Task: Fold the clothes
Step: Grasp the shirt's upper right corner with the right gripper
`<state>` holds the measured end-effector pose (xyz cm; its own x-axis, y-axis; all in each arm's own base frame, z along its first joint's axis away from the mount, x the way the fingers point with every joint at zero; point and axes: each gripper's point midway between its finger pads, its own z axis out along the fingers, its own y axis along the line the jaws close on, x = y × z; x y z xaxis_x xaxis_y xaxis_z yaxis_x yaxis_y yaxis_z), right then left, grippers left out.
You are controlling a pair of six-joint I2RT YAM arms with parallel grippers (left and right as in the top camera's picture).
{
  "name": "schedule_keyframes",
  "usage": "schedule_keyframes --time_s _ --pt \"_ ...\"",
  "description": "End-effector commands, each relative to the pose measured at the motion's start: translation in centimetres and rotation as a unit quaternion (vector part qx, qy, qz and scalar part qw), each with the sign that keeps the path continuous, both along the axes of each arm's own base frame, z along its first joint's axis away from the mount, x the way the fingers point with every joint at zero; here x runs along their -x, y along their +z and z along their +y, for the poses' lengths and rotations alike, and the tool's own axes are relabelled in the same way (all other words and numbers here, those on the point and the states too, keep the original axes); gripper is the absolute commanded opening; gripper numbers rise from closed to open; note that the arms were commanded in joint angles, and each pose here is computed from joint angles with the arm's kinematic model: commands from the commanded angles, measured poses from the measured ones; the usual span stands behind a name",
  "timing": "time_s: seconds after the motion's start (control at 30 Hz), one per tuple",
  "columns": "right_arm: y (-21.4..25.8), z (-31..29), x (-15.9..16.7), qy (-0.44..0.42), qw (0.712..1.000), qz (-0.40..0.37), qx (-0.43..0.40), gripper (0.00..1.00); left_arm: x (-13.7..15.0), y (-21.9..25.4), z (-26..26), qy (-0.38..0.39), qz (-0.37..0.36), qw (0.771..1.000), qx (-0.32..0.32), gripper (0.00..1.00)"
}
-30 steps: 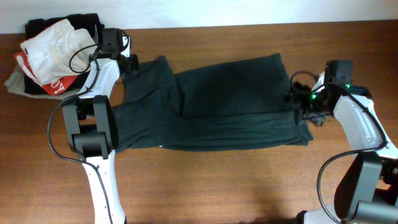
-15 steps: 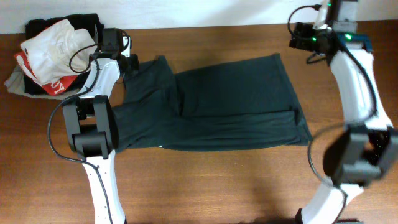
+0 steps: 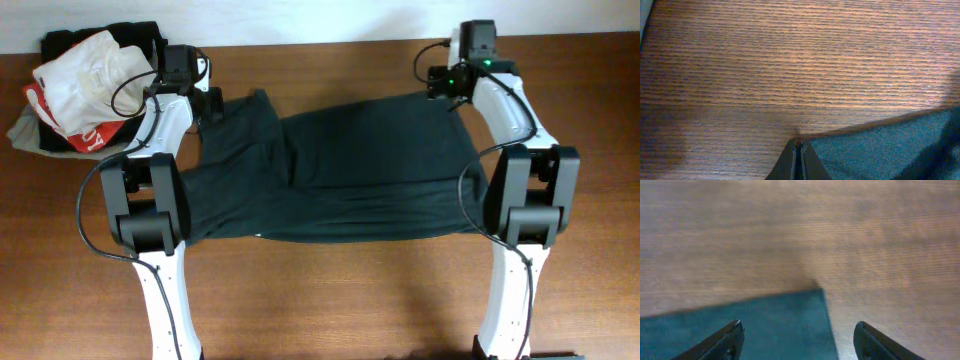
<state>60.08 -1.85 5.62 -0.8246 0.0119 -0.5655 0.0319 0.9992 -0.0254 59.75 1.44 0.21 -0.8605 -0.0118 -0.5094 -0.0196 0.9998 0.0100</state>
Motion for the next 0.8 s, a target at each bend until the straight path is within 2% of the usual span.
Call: schedule_keyframes --time_s 0.0,0.23,0.4,0.5,0.67,0.73,0.77 --pt "-2.2 -0.4 -0.7 -0.011 0.999 0.006 0.034 0.74 4.0 -8.9 0.6 0.004 0.100 0.995 0.000 0.03" --pt "-4.1 -0.7 -0.7 -0.015 0.999 0.015 0.040 0.72 4.3 -10.1 0.6 0.004 0.108 0.994 0.000 0.03" --pt "-5.3 -0.7 -0.9 -0.015 0.999 0.016 0.040 0.58 4.4 -10.4 0.6 0.004 0.111 0.994 0.001 0.03" --pt "-5.7 -0.7 -0.8 -0.015 0.999 0.019 0.040 0.57 4.4 -10.4 0.6 0.004 0.111 0.994 0.001 0.03" --pt "-5.9 -1.0 -1.1 -0.019 0.999 0.015 0.038 0.58 4.4 -10.4 0.6 0.004 0.111 0.994 0.001 0.04" --pt "-6.0 -1.1 -1.1 -0.028 0.999 0.014 0.033 0.68 4.4 -10.4 0.6 0.004 0.110 0.994 0.001 0.04" --pt "-6.0 -1.0 -1.1 -0.027 0.999 0.014 0.032 0.70 4.3 -10.4 0.6 0.004 0.109 0.994 0.001 0.08"
